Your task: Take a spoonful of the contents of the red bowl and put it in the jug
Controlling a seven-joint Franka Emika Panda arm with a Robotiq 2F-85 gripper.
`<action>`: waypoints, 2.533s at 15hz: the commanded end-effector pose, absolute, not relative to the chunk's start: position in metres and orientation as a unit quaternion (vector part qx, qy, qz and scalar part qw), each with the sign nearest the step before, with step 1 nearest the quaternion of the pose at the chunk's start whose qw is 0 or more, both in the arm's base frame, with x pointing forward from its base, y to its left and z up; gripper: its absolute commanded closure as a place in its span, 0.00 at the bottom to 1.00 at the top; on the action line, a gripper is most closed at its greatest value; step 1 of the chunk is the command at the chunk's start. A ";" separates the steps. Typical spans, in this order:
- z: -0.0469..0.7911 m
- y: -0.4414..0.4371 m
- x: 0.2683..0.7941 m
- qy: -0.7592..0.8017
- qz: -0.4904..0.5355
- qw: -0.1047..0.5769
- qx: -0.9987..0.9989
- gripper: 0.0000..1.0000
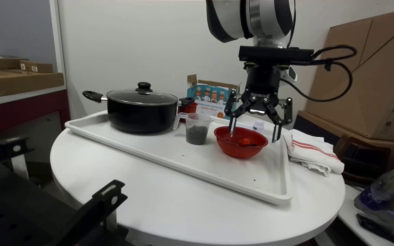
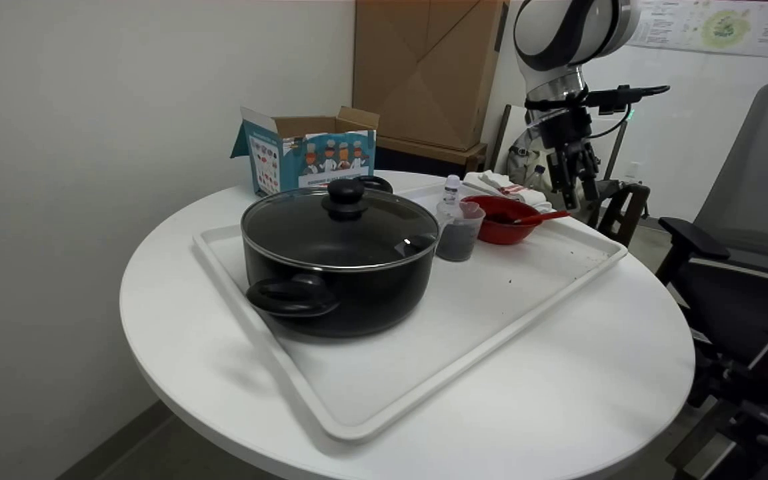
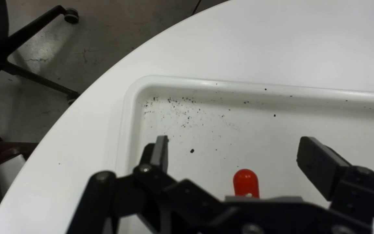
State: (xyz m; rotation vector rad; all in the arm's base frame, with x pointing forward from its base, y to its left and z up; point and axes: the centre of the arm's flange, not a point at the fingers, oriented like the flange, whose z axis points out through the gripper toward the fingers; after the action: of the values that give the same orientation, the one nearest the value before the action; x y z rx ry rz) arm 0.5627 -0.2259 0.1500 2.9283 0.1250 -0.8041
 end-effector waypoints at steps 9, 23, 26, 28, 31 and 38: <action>0.123 -0.204 0.604 0.089 -0.286 0.062 0.952 0.00; 0.120 -0.200 0.597 0.109 -0.316 0.064 0.940 0.94; 0.127 -0.203 0.597 0.113 -0.314 0.063 0.941 0.91; 0.132 -0.203 0.598 0.121 -0.314 0.067 0.939 0.91; 0.138 -0.205 0.597 0.141 -0.328 0.086 0.930 0.91; 0.146 -0.205 0.588 0.215 -0.386 0.133 0.887 0.91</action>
State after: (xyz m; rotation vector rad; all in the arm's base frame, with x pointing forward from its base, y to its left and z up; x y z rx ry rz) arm 0.5900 -0.2073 0.1345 2.6886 0.5339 -1.0572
